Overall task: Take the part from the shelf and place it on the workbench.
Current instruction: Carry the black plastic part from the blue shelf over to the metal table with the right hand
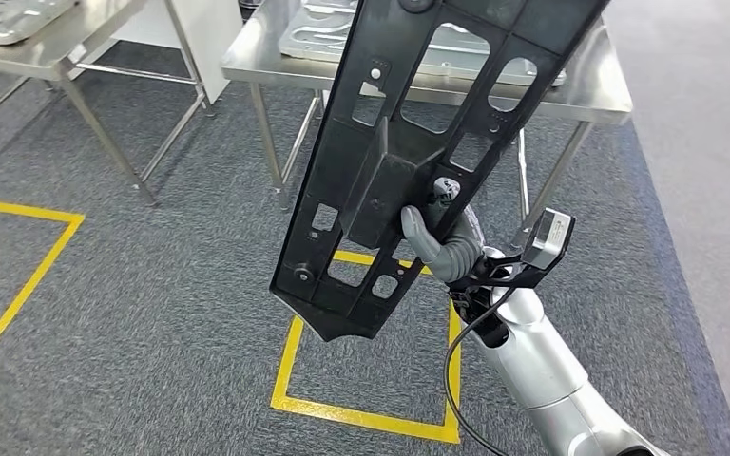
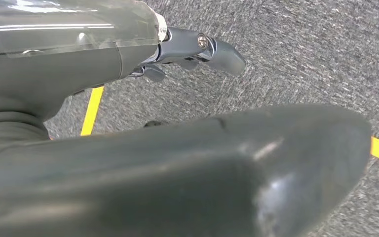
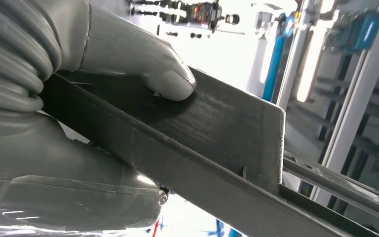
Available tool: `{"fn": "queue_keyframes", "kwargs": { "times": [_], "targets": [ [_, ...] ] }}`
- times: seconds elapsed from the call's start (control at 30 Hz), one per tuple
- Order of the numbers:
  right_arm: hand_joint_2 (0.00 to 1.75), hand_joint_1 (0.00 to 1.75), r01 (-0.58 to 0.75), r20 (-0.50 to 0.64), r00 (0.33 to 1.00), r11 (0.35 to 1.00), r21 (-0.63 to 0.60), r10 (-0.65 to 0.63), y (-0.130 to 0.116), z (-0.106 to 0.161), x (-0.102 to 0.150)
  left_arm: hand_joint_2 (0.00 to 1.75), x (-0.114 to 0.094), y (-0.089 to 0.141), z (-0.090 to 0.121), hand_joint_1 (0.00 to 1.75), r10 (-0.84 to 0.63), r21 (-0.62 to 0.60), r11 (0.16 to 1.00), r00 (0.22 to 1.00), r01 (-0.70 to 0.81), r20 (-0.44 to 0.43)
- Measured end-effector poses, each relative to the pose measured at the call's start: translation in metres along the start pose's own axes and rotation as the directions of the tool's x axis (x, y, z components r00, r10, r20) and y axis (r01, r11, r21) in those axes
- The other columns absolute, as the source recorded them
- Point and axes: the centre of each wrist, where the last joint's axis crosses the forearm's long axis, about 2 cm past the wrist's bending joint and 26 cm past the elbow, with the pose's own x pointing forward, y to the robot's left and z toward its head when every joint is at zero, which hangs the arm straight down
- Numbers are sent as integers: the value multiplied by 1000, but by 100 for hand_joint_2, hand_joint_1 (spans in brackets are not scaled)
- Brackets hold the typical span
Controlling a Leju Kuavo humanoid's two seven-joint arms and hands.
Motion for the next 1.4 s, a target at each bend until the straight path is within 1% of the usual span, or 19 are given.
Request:
{"fn": "queue_keyframes", "kwargs": {
  "times": [0.33,0.47,0.63,0.8,1.07,1.4],
  "targets": [
    [175,175,18,7,1000,1000,-6,-18,-3,5,0,0,3,0,-1,0,7,5,1000,1000,-7,-2],
    [175,175,17,10,1000,1000,-8,-17,-4,10,0,0,1,1,0,0,5,-8,1000,1000,-5,-8],
    [175,175,-15,16,1000,1000,-28,15,-11,21,4,0,2,1,-1,0,-4,-38,999,1000,4,-7],
    [175,175,-41,24,999,998,-45,42,-15,29,10,0,4,4,-1,0,-14,-41,999,1000,14,1],
    [175,175,-50,12,999,997,-57,51,-9,38,9,0,5,8,-2,0,-18,-33,999,1000,18,-2],
    [175,175,-62,19,998,997,-51,63,-9,37,10,0,7,8,-2,0,-18,-31,999,1000,18,2]
  ]
}}
